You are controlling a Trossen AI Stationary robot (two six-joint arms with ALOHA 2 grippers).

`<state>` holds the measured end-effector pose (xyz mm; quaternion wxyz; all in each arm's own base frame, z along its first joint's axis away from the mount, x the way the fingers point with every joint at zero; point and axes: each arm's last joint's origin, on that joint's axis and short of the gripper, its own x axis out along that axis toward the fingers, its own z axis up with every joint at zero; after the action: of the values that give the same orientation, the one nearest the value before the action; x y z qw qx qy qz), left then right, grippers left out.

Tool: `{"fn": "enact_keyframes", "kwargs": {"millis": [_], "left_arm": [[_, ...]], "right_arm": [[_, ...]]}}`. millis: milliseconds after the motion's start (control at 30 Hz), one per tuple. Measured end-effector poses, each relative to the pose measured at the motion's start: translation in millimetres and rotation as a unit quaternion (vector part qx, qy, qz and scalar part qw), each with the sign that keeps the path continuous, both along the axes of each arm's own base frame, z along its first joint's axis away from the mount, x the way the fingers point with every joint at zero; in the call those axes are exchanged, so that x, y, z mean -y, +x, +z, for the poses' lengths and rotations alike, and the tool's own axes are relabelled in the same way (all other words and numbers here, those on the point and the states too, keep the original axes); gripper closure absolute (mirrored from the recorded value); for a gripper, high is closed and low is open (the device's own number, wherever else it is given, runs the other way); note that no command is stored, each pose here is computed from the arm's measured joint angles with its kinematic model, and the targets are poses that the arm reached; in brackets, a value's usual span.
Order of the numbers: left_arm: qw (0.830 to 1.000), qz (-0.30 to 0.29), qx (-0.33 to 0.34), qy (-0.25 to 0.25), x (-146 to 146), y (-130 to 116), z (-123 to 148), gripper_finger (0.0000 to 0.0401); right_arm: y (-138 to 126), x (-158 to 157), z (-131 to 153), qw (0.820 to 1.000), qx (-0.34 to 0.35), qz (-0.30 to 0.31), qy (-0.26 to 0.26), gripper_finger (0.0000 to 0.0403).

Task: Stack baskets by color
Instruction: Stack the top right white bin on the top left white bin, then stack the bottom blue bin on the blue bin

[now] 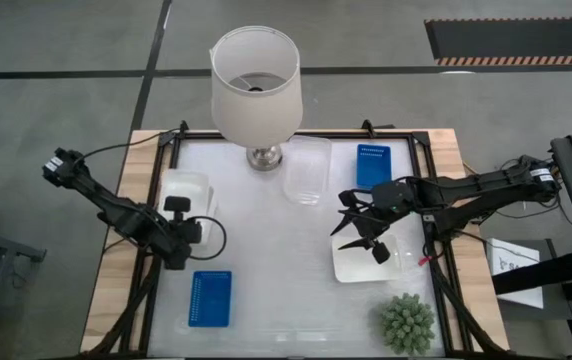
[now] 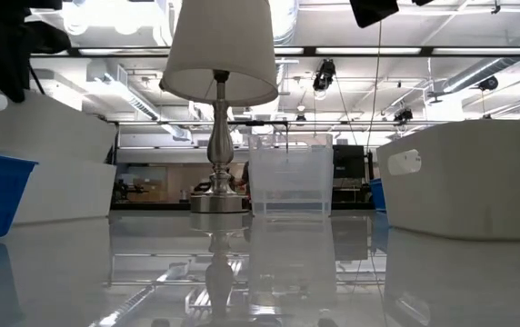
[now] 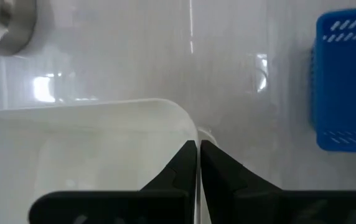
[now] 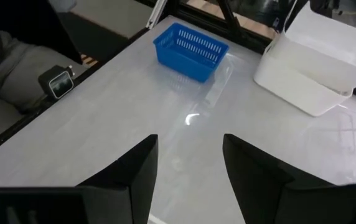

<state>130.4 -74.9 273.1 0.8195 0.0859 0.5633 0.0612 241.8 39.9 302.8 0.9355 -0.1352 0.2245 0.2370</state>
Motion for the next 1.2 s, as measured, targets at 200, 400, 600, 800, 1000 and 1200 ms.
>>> {"fn": "enact_keyframes", "kwargs": {"millis": [200,400,600,800,1000,1200], "left_arm": [[1.000,-0.001,0.009,-0.001,1.0,1.9,-0.2,0.0401],[1.000,0.003,0.018,0.013,0.1,2.3,0.1,0.0373],[0.999,0.006,0.032,0.013,0.9,4.2,0.8,0.0309],[0.998,0.009,0.060,0.004,3.1,8.3,5.3,0.0273],[0.997,0.013,0.076,0.013,6.1,14.5,1.5,0.0272],[0.998,0.013,0.053,0.031,14.3,26.7,-10.3,0.0271]], "right_arm": [[0.4,-0.2,0.8,1.000,0.003,0.003,0.004,0.0229],[0.3,-0.4,0.8,1.000,-0.001,-0.001,0.013,0.0229],[0.3,-0.3,0.7,1.000,-0.002,-0.002,0.015,0.0229],[-0.6,-0.1,-1.4,1.000,-0.012,-0.003,0.014,0.0229],[-1.6,-0.2,-14.6,1.000,-0.023,-0.003,0.014,0.0229],[-1.8,-0.2,-31.2,0.999,-0.024,-0.015,0.033,0.0229]]}}
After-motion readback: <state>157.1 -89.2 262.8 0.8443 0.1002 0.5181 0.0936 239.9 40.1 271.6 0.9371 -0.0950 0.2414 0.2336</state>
